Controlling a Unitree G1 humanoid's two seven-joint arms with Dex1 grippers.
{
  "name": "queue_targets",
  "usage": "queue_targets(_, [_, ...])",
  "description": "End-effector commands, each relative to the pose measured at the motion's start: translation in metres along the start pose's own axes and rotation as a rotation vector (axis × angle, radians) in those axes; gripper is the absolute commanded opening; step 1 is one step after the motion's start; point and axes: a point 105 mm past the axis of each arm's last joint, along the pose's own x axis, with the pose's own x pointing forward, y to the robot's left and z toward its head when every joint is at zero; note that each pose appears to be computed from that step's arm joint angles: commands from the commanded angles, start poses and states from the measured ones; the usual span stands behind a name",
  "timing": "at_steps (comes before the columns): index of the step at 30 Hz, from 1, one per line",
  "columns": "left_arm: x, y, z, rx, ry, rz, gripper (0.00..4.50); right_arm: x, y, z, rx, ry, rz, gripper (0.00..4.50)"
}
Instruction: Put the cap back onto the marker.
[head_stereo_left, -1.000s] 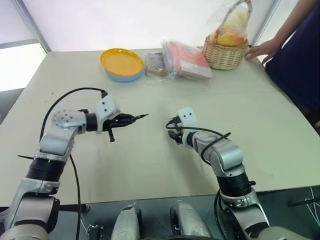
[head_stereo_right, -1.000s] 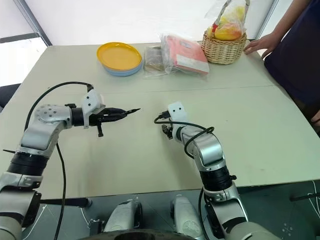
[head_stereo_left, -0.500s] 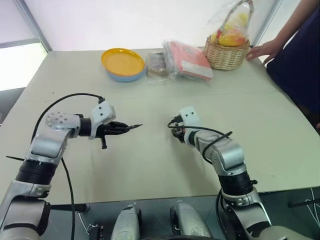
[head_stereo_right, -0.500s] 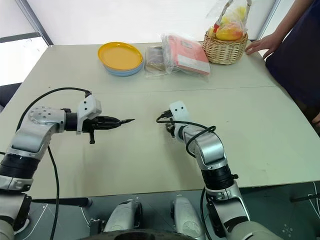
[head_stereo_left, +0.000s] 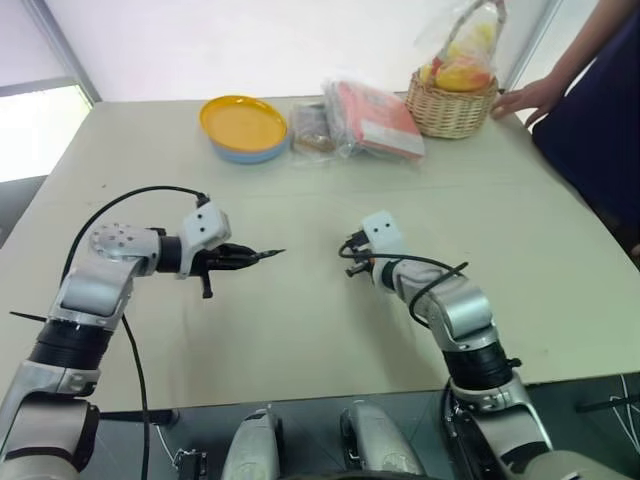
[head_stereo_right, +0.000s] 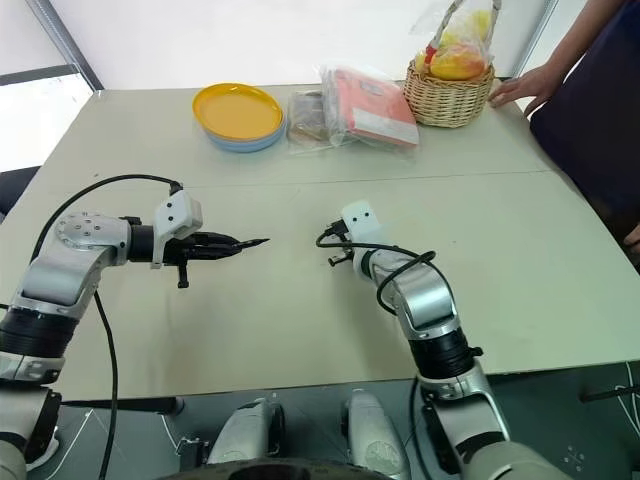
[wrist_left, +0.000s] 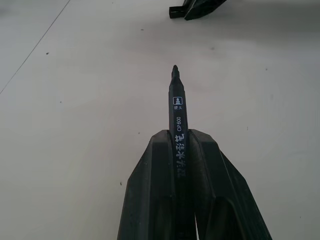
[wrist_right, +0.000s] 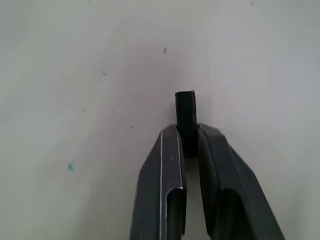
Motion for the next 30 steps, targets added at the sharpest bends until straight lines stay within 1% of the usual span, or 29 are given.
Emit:
queue_targets(1, [0.000, 0.008, 0.011, 0.080, -0.015, 0.005, 0.00, -0.022, -0.026, 0.051, -0.228, -0.182, 0.073, 0.04])
queue_targets(3, [0.001, 0.013, 0.018, 0.111, -0.040, 0.000, 0.00, -0.033, -0.036, 0.059, -0.350, -0.201, 0.146, 0.04])
queue_targets(6, [0.004, 0.020, 0.033, 0.171, -0.096, -0.020, 0.00, -0.048, -0.042, 0.058, -0.570, -0.203, 0.286, 0.04])
queue_targets(9, [0.007, 0.022, 0.046, 0.244, -0.115, -0.066, 0.00, -0.057, -0.045, 0.051, -0.695, -0.185, 0.401, 0.04])
queue_targets(11, [0.010, 0.025, 0.058, 0.303, -0.135, -0.096, 0.00, -0.059, -0.048, 0.054, -0.759, -0.191, 0.443, 0.04])
queue_targets(14, [0.017, 0.027, 0.070, 0.357, -0.163, -0.127, 0.00, -0.056, -0.047, 0.061, -0.800, -0.208, 0.478, 0.04])
queue_targets(19, [0.036, 0.024, 0.079, 0.391, -0.206, -0.169, 0.00, -0.051, -0.041, 0.068, -0.828, -0.232, 0.516, 0.04])
queue_targets(23, [0.052, 0.027, 0.075, 0.397, -0.201, -0.173, 0.00, -0.050, -0.035, 0.073, -0.830, -0.253, 0.529, 0.04])
queue_targets(30, [0.069, 0.028, 0.080, 0.385, -0.245, -0.160, 0.00, -0.053, -0.025, 0.080, -0.835, -0.280, 0.541, 0.04])
